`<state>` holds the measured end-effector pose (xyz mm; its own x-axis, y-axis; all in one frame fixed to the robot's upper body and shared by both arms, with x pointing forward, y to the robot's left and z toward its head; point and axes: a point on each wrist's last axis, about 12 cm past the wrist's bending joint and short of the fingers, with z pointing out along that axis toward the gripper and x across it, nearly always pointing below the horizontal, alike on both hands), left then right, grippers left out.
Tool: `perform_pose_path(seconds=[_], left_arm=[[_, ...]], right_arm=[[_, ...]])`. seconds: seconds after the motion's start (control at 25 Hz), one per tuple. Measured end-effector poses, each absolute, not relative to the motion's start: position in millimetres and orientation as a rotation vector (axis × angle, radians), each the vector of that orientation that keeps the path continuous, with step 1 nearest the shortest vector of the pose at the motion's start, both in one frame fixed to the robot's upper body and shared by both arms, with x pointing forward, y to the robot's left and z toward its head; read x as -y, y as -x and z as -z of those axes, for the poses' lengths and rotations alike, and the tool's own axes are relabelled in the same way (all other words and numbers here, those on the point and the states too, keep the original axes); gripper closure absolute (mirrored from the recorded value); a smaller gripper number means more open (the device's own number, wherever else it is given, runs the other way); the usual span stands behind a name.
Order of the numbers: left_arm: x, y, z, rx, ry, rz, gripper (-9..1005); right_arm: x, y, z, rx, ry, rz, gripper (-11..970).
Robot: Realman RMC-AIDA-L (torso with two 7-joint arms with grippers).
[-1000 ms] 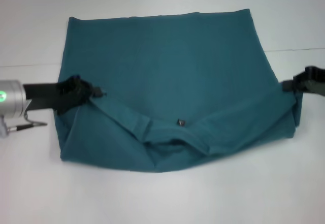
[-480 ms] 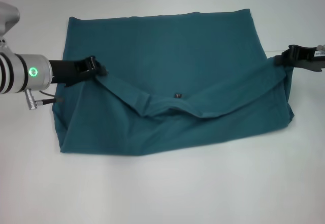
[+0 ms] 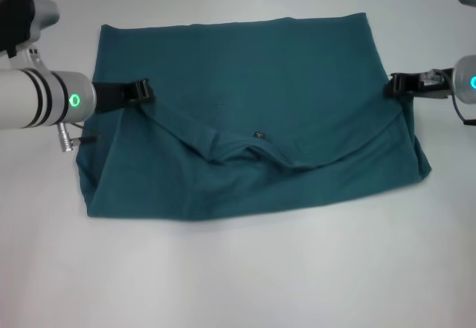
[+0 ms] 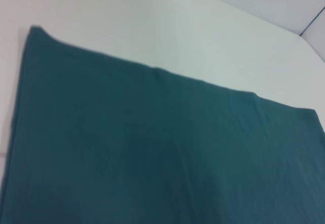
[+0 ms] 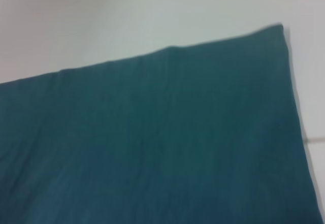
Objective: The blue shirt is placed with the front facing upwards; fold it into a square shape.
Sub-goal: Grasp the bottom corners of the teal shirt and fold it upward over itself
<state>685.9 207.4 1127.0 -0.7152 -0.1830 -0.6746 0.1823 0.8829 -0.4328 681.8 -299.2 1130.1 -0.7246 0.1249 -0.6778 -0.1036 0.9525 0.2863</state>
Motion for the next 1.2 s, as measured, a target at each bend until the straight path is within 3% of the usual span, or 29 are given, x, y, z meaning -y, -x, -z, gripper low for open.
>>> perform_pose_path(seconds=[0.72, 1.2], left_arm=[[-209.4, -699.2, -1137.7, -2.198, 0.012, 0.494, 958], [-183.7, -694.2, -1126.9, -2.173, -0.105, 0.393, 957]], right_arm=[[282.9, -709.9, -1157.7, -2.226, 0.042, -0.272, 942], [270.2, -708.4, -1134.7, -2.246, 0.120, -0.162, 942]])
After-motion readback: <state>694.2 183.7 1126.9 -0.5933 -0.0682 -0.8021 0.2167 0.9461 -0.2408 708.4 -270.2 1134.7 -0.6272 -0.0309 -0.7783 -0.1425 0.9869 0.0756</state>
